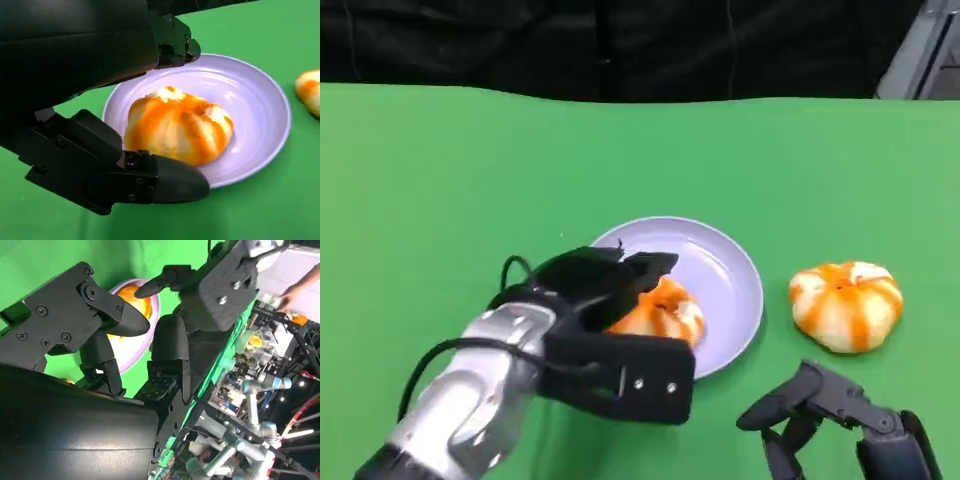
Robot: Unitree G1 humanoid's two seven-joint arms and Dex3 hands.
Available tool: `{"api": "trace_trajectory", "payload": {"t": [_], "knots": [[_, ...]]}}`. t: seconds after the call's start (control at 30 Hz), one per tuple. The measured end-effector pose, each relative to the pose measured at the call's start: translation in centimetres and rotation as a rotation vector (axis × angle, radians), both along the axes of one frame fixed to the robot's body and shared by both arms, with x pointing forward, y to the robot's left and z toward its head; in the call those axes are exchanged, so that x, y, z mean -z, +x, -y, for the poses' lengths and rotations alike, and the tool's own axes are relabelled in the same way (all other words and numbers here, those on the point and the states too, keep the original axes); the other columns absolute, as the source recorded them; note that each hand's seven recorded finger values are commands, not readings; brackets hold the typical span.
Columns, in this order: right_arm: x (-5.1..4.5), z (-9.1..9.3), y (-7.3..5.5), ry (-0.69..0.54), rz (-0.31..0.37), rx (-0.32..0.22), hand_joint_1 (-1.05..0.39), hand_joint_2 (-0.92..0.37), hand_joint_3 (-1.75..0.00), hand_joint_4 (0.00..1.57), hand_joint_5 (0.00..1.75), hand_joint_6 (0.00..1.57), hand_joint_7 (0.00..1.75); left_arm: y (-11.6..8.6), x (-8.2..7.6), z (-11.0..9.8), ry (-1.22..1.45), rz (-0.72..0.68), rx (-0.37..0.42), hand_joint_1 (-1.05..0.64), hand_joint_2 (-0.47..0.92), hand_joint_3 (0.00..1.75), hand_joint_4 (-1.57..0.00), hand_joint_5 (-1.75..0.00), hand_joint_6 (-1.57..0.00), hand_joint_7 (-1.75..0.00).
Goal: Grasp the bread from the table and place it into the plate.
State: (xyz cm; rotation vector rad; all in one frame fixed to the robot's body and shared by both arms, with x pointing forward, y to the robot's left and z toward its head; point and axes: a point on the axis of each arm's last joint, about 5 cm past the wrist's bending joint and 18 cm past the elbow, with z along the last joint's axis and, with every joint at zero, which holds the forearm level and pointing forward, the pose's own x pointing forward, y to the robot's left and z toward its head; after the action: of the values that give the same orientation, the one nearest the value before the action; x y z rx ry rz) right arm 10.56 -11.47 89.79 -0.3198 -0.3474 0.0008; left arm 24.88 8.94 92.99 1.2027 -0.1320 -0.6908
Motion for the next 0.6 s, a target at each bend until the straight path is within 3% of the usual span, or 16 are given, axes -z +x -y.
{"api": "trace_trajectory", "payload": {"t": [0.1, 0.2, 0.27, 0.37, 0.53, 0.6], "knots": [[0.01, 0.0, -0.1, 0.001, 0.0, 0.002, -0.16, -0.43, -1.14, 0.78, 1.6, 0.74, 1.18, -1.0, -0.4, -1.7, -0.133, 0.04, -0.015, -0.8, 0.92, 0.54, -0.07, -0.04, -0.07, -0.03], [-0.01, 0.0, -0.2, 0.003, -0.001, 0.003, -0.15, -0.42, -1.14, 0.82, 1.66, 0.74, 1.18, -2.2, -0.8, -3.4, -0.306, 0.063, -0.052, -0.52, 0.92, 0.32, -0.28, -0.18, -0.27, -0.11], [-0.05, 0.0, -0.2, 0.002, -0.002, 0.005, -0.15, -0.42, -1.14, 0.83, 1.68, 0.74, 1.19, -3.0, -0.9, -4.4, -0.425, 0.068, -0.085, -0.42, 0.92, 0.26, -0.38, -0.25, -0.37, -0.14], [-0.11, 0.0, -0.3, 0.0, -0.007, 0.009, -0.12, -0.42, -1.15, 0.84, 1.71, 0.74, 1.19, -4.2, -0.5, -5.8, -0.583, 0.075, -0.132, -0.27, 0.92, 0.2, -0.48, -0.65, -0.62, -0.16], [-0.09, 0.2, -0.3, -0.005, -0.007, 0.012, -0.09, -0.39, -1.2, 0.84, 1.72, 0.75, 1.19, -6.5, 0.5, -8.0, -0.835, 0.153, -0.177, -0.21, 0.92, 0.2, -0.65, -0.89, -0.84, -0.24], [-0.07, 0.3, -0.3, -0.008, -0.006, 0.014, -0.09, -0.38, -1.21, 0.84, 1.68, 0.75, 1.19, -7.3, 1.2, -8.7, -0.906, 0.177, -0.194, -0.18, 0.92, 0.2, -0.67, -1.05, -0.89, -0.35]]}}
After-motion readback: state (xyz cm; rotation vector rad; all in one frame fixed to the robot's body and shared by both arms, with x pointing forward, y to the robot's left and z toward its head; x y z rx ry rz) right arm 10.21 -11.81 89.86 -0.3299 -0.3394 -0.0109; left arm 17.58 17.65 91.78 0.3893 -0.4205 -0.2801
